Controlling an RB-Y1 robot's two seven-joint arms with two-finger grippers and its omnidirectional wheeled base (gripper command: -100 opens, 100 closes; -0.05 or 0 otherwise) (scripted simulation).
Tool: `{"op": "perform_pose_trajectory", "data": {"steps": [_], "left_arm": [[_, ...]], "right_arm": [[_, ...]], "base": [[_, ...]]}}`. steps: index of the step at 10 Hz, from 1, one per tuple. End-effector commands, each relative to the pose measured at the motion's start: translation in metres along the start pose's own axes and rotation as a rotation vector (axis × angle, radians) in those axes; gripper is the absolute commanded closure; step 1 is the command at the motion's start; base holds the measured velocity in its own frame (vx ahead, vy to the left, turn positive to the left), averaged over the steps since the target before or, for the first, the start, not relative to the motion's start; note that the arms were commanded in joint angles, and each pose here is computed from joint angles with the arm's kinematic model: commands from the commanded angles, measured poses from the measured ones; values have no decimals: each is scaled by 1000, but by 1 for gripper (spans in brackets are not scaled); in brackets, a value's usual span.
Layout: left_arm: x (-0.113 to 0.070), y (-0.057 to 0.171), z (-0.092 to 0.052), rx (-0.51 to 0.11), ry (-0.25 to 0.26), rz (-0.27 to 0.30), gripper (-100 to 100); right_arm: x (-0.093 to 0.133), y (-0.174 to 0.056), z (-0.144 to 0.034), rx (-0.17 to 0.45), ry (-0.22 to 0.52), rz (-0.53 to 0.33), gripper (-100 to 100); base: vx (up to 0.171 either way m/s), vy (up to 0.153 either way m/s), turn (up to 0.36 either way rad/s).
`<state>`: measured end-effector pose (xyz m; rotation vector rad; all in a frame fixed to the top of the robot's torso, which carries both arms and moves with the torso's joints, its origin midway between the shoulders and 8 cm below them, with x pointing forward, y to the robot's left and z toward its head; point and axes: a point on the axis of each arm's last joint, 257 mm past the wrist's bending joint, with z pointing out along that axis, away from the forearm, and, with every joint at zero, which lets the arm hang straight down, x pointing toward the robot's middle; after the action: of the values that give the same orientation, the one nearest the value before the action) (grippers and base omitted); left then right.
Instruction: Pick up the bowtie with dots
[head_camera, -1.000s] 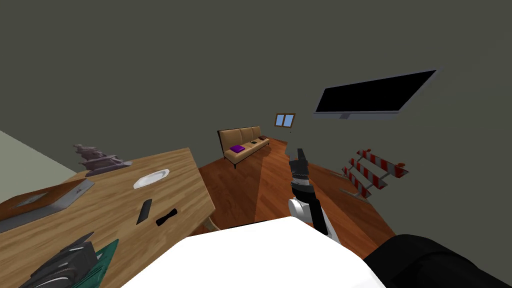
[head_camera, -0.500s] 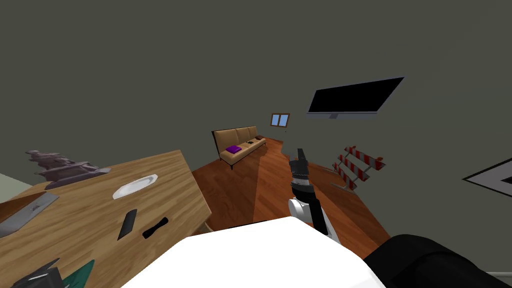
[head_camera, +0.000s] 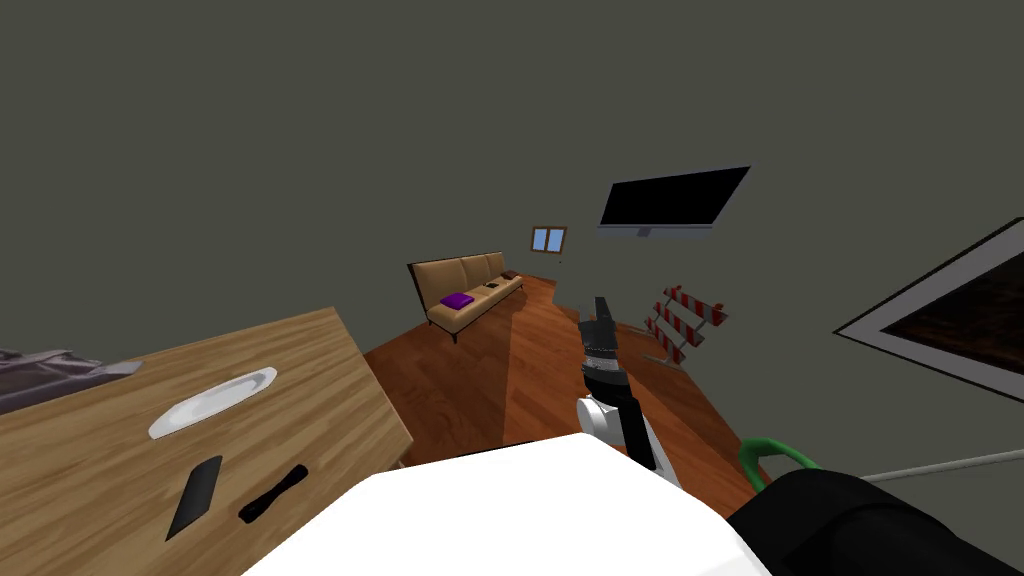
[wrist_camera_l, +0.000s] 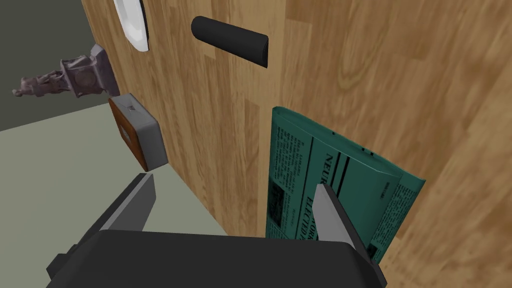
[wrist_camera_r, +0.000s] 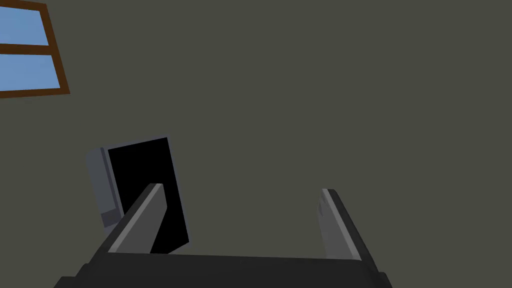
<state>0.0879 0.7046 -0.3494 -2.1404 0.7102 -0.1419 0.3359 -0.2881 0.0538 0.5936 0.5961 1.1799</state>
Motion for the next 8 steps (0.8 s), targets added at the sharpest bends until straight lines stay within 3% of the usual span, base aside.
{"op": "perform_pose_trajectory", "data": {"steps": [1,2,3,5,8], "left_arm": [[-10,8,2,-35,-20,-15,-100],[-27,21,3,-78,-54,-45,-100],[-28,24,3,-90,-56,-45,-100],[-55,52,3,-176,-113,-105,-100],[-65,73,0,-248,-139,-135,-100]], "right_arm": [[0,0,0,0,0,0,0],[0,0,0,0,0,0,0],[0,0,0,0,0,0,0],[0,0,0,0,0,0,0],[0,0,0,0,0,0,0]], "base": [[23,21,-115],[24,17,-214],[18,20,-96],[30,29,-265],[33,27,-115]]}}
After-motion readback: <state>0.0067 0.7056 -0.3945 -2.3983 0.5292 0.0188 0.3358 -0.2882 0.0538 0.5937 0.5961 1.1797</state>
